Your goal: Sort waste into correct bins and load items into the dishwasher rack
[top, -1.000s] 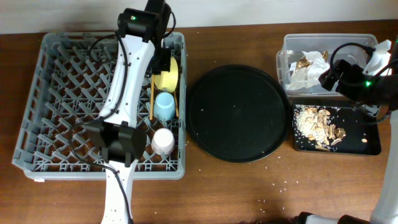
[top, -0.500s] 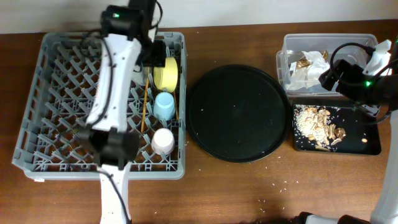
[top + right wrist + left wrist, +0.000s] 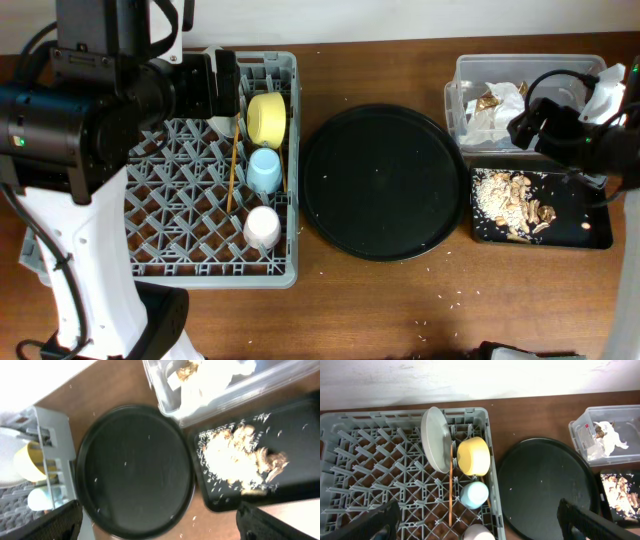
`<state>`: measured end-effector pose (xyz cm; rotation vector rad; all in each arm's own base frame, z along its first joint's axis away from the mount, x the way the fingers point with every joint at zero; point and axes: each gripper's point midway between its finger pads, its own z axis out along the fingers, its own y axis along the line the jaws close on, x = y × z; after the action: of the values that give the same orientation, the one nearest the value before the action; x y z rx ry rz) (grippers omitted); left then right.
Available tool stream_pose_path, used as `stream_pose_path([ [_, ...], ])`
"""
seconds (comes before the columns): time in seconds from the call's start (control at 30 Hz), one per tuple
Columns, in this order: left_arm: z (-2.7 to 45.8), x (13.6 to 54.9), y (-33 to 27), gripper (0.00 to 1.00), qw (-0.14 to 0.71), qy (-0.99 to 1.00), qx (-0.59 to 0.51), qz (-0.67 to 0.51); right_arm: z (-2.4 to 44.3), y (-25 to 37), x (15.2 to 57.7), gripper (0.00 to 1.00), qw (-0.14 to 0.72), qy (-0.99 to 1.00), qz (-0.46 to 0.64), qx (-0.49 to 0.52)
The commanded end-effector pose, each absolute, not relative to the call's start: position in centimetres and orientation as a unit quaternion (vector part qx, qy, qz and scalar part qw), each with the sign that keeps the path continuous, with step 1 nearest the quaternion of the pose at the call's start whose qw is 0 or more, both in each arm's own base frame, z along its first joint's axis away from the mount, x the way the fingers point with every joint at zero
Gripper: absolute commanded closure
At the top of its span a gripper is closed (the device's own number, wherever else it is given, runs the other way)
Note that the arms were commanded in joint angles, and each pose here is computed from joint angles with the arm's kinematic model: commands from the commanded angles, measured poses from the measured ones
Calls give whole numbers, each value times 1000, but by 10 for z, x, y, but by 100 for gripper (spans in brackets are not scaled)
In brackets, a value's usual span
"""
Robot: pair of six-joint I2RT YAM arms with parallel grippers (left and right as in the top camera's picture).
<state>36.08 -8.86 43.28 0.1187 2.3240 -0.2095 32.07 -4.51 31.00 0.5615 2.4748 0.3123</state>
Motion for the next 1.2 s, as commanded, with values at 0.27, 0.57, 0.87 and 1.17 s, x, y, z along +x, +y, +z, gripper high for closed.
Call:
stream_pose_path([
  [0.27,432,360,-91,1,390,915,52,-86,251,16,261,1,697,709,102,33],
  [0.57,432,360,-91,1,390,915,52,-86,157,-8,246,2,678,725,65,102],
  [0.87,432,360,-91,1,390,915,52,-86,155,-6,246,2,675,728,69,97],
  [1.17,430,360,-91,1,387,917,54,-85,155,-6,246,2,675,728,69,97],
])
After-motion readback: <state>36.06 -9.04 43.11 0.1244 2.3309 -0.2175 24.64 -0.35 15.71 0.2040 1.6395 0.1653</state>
